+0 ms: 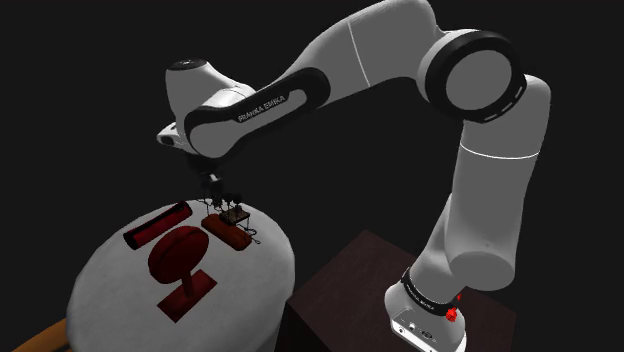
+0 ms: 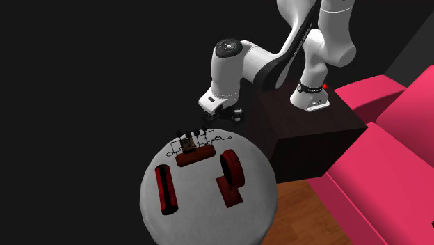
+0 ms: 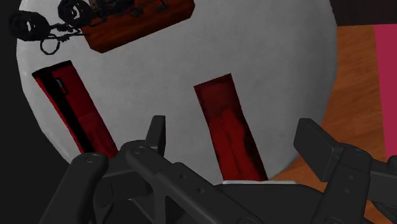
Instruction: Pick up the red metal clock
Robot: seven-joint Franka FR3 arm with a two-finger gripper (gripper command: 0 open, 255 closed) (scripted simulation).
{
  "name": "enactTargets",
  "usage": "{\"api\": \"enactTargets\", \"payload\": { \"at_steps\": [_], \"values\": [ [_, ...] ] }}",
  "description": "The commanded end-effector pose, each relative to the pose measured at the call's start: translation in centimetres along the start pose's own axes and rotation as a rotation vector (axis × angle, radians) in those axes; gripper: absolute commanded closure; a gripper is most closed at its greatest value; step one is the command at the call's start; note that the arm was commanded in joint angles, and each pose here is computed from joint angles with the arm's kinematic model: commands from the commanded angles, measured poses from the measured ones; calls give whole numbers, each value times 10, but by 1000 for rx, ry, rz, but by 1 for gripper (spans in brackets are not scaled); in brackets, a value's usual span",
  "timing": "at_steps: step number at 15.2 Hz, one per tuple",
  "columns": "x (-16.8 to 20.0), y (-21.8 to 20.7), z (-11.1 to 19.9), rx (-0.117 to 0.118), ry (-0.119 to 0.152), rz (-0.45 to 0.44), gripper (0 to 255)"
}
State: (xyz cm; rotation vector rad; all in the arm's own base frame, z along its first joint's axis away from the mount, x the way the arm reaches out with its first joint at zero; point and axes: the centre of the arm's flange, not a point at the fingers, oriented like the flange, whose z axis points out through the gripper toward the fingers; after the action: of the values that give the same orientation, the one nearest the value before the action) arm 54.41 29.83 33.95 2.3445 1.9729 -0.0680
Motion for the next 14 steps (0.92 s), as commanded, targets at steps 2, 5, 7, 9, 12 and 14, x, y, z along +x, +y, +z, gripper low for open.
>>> {"api": "enactTargets", "payload": {
  "at_steps": [2, 5, 7, 9, 12, 14],
  "values": [
    [34, -10, 17, 1, 3, -108, 0],
    [67, -22, 34, 1, 6, -214, 0],
    [88, -32, 45, 1, 8, -285, 0],
    [91, -34, 52, 1, 8, -293, 0],
    [93, -34, 68, 1, 8, -293, 0],
    [93, -35, 78, 1, 8, -293, 0]
  ]
}}
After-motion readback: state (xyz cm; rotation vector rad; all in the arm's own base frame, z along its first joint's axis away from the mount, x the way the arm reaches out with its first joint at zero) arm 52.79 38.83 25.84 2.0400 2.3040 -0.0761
